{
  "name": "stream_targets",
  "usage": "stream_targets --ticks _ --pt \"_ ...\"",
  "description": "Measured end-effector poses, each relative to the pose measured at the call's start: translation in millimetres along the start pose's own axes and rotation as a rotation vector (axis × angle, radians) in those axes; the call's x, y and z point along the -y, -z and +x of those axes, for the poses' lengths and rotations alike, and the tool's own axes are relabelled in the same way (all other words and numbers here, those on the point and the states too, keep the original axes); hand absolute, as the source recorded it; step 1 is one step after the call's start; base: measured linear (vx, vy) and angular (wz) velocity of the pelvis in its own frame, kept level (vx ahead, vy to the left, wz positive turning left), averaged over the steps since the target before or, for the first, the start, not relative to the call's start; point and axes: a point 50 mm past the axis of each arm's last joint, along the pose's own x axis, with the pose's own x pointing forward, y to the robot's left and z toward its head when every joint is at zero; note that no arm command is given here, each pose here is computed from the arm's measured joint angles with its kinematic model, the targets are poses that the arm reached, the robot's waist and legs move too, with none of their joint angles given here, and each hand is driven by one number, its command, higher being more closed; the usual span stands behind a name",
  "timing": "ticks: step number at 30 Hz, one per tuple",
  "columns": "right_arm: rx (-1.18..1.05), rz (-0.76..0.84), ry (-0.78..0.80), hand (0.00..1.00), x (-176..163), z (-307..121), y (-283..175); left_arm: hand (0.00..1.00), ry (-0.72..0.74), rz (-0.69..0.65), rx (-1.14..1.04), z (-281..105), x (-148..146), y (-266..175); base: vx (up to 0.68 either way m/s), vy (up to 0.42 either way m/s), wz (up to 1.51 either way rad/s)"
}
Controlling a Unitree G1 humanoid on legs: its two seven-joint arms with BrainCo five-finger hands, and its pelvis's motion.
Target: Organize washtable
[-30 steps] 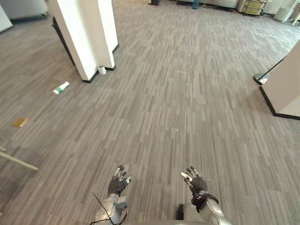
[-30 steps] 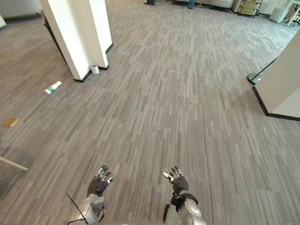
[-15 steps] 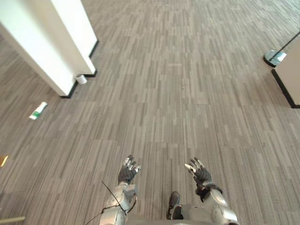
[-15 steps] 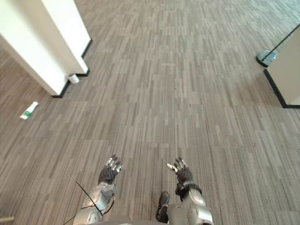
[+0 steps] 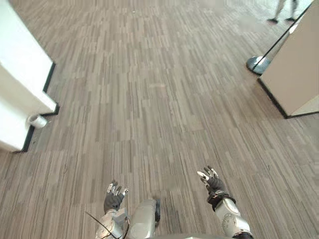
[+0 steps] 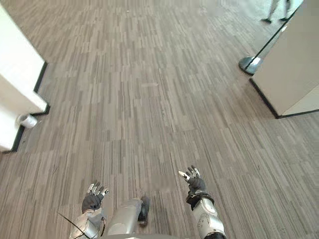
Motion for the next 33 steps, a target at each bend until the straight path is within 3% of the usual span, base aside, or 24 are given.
stream_targets --ticks 12,18,26,33 --pt "-0.003 0.007 0.018 0.00 9.3 -16.8 8.8 0.00 0.040 0.035 -0.018 2.3 10.1 3.9 0.60 -0.113 0.51" --pt "0.070 -0.052 -0.004 0.00 9.9 -11.5 -15.8 0.00 0.082 -0.071 -0.043 1.2 36.1 12.4 0.82 -0.304 -0.09" --pt "0.138 -0.059 0.083 0.00 34.4 -14.1 -34.6 0.00 0.056 -0.083 -0.052 1.9 29.9 14.3 0.57 -0.098 -0.02" --pt "0.099 -0.039 0.064 0.00 24.6 -8.9 -23.8 0.00 -0.048 -0.105 -0.060 -6.8 4.5 19.4 0.49 0.191 -0.22"
